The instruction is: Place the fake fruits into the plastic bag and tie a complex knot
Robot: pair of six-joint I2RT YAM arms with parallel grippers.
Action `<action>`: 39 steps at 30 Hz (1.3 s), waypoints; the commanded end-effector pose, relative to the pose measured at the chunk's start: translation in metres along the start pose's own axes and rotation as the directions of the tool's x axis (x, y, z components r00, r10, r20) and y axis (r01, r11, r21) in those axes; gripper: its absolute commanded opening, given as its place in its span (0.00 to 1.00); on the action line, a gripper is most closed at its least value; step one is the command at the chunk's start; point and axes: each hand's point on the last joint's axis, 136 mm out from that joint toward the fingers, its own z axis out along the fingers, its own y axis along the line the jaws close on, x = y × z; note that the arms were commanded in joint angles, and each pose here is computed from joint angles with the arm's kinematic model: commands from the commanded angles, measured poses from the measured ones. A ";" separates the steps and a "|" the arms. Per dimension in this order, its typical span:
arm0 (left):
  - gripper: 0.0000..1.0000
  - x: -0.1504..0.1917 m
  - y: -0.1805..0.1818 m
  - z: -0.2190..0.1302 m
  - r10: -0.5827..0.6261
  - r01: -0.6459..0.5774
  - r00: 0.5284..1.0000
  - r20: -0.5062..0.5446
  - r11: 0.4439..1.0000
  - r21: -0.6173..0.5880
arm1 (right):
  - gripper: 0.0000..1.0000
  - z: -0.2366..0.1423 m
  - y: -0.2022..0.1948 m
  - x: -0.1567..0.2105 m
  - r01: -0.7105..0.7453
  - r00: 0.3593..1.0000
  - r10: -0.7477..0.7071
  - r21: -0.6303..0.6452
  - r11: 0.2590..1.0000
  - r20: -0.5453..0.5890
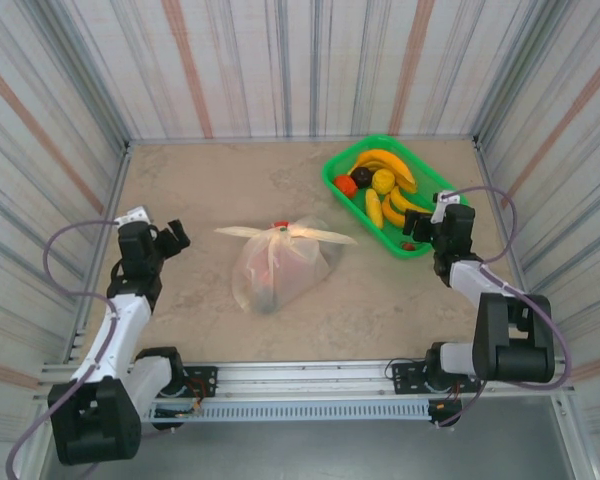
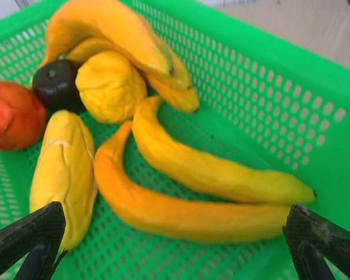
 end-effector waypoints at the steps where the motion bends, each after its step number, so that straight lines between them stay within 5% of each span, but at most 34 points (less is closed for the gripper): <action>1: 0.99 0.001 0.003 0.011 0.077 -0.077 0.997 0.013 0.997 -0.012 | 0.99 0.009 -0.008 0.008 0.019 1.000 -0.020 0.019 1.000 0.022; 14: 0.99 0.021 -0.004 0.042 0.157 -0.159 0.987 0.035 0.986 0.046 | 0.99 0.021 -0.011 0.034 0.014 0.998 -0.014 -0.008 1.000 0.063; 32: 0.99 0.024 -0.033 0.065 0.283 -0.325 0.934 0.220 0.927 0.186 | 0.99 0.022 -0.010 0.036 0.020 0.998 -0.019 -0.009 1.000 0.062; 39: 0.99 0.038 -0.041 0.078 0.325 -0.359 0.929 0.177 0.907 0.220 | 0.99 0.021 -0.009 0.035 0.021 0.998 -0.020 -0.008 1.000 0.063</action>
